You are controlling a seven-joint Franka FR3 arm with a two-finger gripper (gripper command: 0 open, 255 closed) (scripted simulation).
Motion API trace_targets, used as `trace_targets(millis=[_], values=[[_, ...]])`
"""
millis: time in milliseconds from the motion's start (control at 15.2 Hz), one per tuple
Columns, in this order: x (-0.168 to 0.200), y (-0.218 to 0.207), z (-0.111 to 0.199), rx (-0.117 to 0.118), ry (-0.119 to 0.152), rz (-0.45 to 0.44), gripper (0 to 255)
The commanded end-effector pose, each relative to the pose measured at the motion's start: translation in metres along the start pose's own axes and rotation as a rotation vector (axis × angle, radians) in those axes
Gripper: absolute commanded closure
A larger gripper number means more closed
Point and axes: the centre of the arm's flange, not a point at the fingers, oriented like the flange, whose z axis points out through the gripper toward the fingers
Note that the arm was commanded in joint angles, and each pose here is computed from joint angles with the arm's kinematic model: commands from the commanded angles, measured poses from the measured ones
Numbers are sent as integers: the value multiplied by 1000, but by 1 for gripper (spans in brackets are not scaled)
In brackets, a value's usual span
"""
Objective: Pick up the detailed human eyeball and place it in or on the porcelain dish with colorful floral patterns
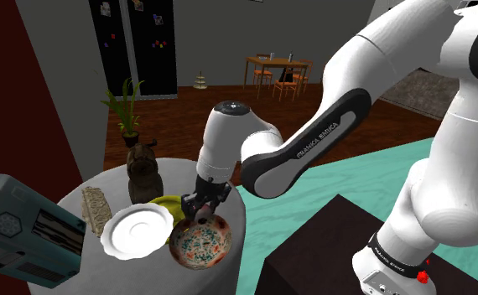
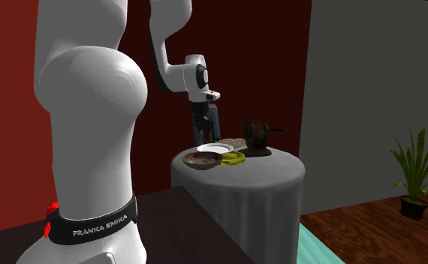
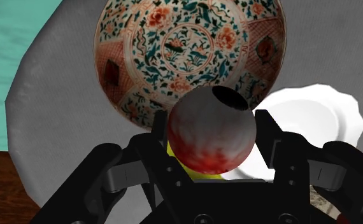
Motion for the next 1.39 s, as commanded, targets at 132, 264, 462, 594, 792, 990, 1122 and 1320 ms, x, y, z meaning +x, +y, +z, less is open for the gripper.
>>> trace_targets(millis=[132, 264, 462, 594, 792, 990, 1122, 1320], values=[[-6, 0, 17, 0, 0, 1, 255], [-8, 1, 27, 0, 0, 1, 255], [-10, 3, 43, 0, 0, 1, 255], [-12, 4, 53, 0, 0, 1, 255], [-14, 6, 69, 0, 0, 1, 255], [-14, 6, 69, 0, 0, 1, 255], [-14, 6, 69, 0, 0, 1, 255], [-14, 6, 69, 0, 0, 1, 0]])
